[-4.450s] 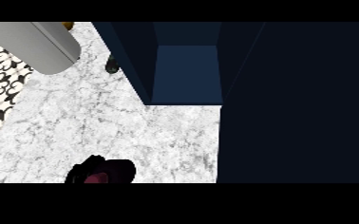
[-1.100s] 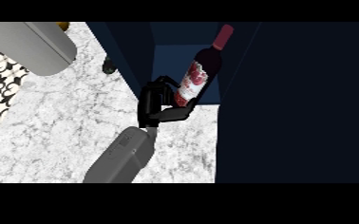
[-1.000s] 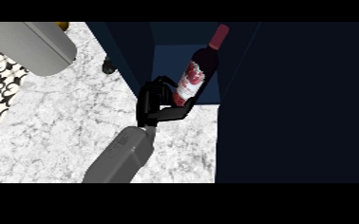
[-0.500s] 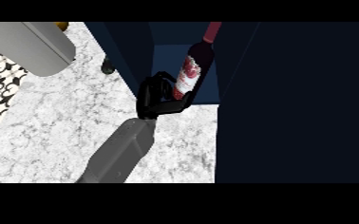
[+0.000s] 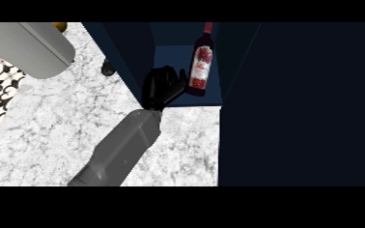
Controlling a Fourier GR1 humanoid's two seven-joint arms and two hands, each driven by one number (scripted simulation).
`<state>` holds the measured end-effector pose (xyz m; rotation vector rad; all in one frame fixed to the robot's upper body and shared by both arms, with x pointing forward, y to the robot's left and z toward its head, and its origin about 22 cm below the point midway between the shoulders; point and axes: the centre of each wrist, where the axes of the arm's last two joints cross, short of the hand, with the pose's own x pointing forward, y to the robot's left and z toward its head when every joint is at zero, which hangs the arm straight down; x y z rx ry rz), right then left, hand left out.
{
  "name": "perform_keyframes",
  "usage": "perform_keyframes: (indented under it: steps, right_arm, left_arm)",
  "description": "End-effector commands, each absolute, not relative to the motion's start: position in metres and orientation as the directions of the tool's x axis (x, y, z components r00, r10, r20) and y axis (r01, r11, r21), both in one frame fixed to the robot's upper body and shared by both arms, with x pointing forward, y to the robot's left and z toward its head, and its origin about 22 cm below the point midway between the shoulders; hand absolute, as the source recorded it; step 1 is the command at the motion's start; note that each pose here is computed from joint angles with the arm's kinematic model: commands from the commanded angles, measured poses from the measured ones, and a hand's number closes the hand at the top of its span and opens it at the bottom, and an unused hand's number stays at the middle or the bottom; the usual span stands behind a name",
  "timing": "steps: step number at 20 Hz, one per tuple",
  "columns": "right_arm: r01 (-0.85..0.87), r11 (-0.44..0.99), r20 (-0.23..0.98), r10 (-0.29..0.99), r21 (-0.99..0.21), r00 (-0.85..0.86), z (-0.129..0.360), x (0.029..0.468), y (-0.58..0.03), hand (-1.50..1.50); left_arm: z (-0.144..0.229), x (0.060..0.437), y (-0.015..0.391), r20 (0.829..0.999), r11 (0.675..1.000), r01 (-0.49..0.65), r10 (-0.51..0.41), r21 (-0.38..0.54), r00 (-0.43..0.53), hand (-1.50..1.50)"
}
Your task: Pick up the wine, place it into the cabinet and close the cabinet
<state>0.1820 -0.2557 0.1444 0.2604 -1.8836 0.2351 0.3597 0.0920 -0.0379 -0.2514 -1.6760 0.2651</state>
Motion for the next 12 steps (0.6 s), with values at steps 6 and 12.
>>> perform_keyframes:
  steps: [6,12]
  right_arm:
    - [-0.299,0.953,0.953,-0.04,-0.054,-0.299,0.143,0.17,-0.259,-1.5]
    - [-0.293,0.956,0.944,-0.074,-0.025,-0.322,0.142,0.188,-0.251,-1.5]
  left_arm:
    - [-0.012,0.384,0.085,0.934,0.943,0.003,0.33,-0.333,-0.133,1.5]
    - [-0.004,0.396,0.085,0.959,0.961,-0.039,0.271,-0.274,-0.082,1.5]
